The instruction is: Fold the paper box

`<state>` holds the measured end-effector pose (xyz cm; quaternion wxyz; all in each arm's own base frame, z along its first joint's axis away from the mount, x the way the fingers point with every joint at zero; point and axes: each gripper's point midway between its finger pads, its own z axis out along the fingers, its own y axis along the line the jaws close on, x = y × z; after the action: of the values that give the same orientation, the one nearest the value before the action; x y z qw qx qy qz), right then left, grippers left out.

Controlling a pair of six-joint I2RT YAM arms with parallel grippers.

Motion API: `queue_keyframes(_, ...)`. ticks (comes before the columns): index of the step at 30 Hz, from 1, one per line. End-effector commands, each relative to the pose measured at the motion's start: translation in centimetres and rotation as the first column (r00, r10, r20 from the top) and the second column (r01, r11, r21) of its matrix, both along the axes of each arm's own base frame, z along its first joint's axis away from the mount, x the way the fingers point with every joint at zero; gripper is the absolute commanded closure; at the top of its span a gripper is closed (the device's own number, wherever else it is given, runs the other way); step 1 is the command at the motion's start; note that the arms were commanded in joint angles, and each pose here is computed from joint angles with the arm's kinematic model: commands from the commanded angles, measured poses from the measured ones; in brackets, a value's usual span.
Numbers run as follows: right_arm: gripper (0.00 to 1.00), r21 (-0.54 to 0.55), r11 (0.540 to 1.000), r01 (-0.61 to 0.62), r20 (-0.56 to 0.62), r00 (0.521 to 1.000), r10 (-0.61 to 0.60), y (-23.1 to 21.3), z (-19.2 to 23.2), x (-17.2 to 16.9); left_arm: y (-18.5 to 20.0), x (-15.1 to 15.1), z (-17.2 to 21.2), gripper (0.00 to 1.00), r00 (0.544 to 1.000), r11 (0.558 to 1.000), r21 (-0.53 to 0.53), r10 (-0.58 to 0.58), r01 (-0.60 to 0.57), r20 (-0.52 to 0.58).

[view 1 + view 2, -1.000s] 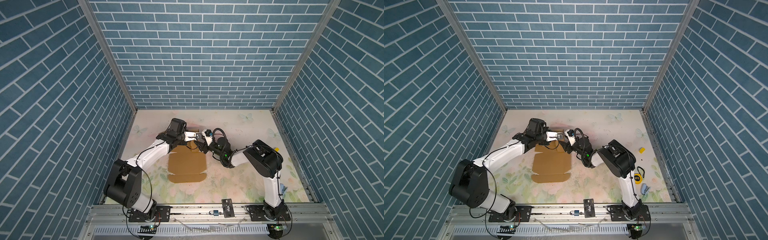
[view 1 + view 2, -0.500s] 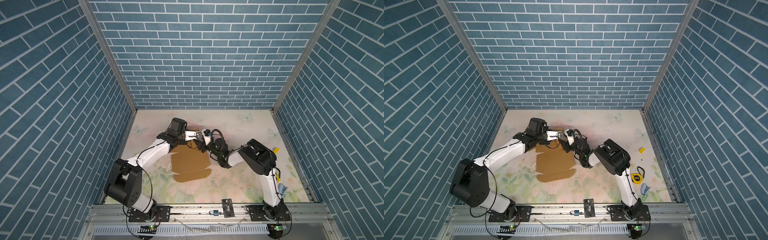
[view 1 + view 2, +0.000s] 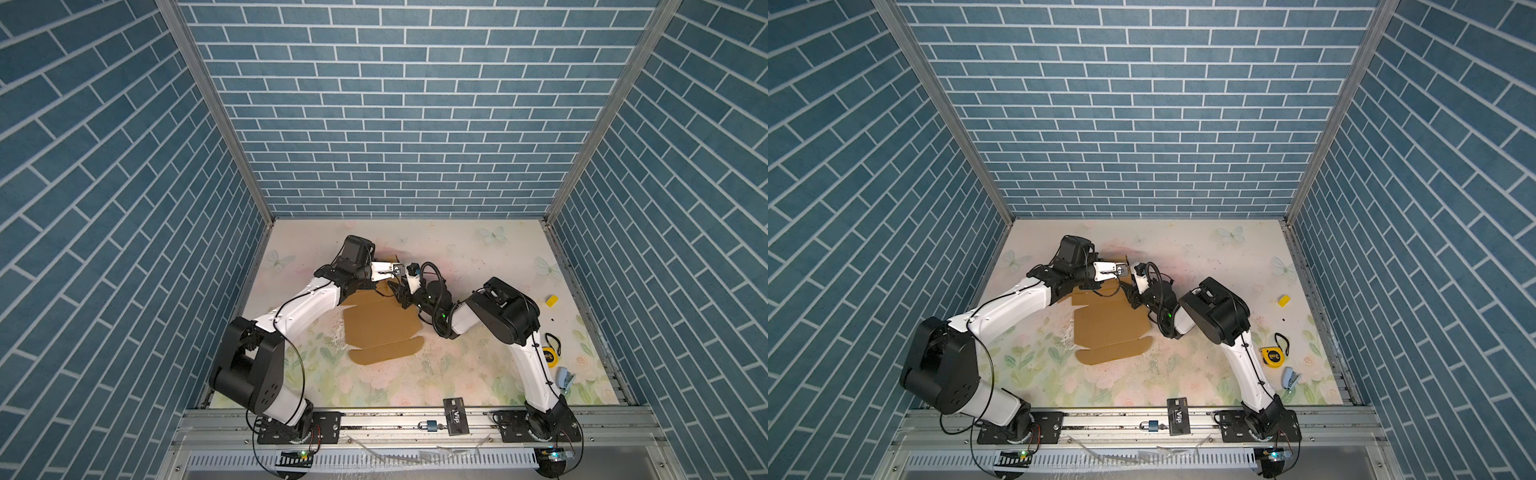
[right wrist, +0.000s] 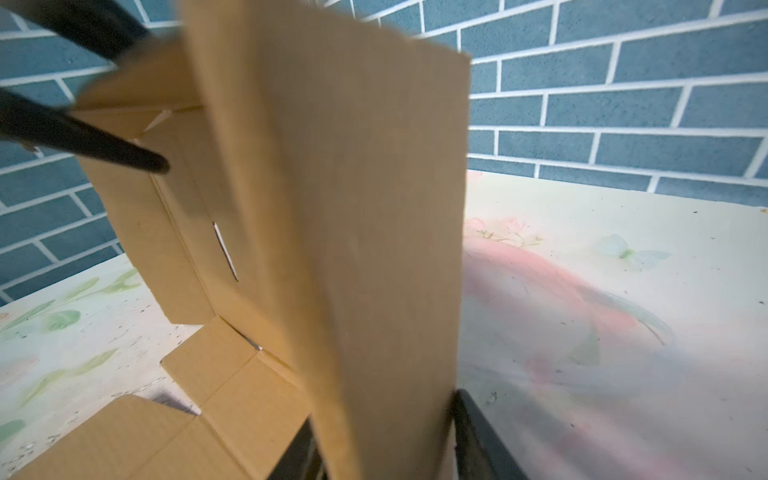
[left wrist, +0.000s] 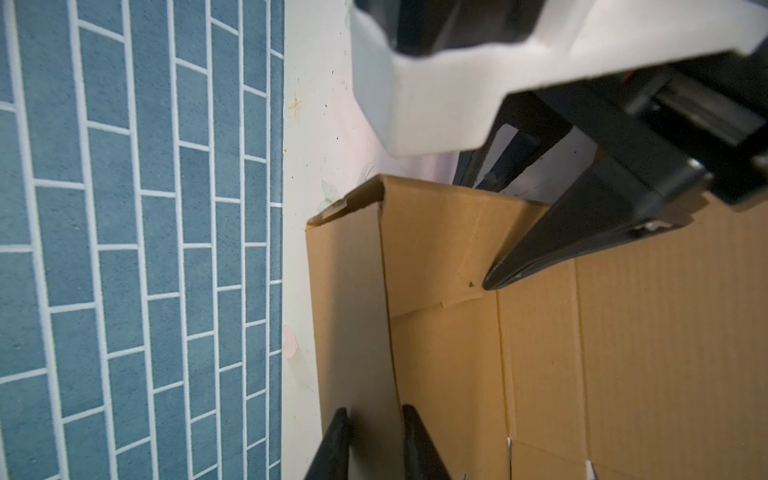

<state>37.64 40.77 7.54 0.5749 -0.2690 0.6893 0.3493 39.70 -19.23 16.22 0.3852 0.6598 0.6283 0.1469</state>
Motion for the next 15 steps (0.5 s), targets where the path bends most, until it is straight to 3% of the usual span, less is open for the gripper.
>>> queue_keyframes(1,0.59,0.026,0.999,0.027,0.009,1.000,-0.027,0.3,0.3,0.4,-0.9,-1.8,-2.7,0.77,0.992,0.999,0.005,-0.033,0.034,-0.122)
queue_keyframes(7,0.66,0.032,0.999,0.030,0.030,0.999,-0.031,0.4,1.5,0.6,-1.5,-2.5,-1.1,0.69,0.988,1.000,-0.020,-0.013,0.010,-0.155)
queue_keyframes(12,0.70,0.035,0.999,0.023,0.030,0.999,-0.024,0.4,1.9,0.5,-1.4,-4.2,2.2,0.51,0.951,0.989,-0.101,0.073,-0.108,-0.302)
queue_keyframes(15,0.72,0.033,0.999,0.002,0.045,0.999,-0.004,0.6,2.5,0.2,-1.6,-6.0,4.9,0.45,0.902,0.961,-0.180,0.122,-0.212,-0.413)
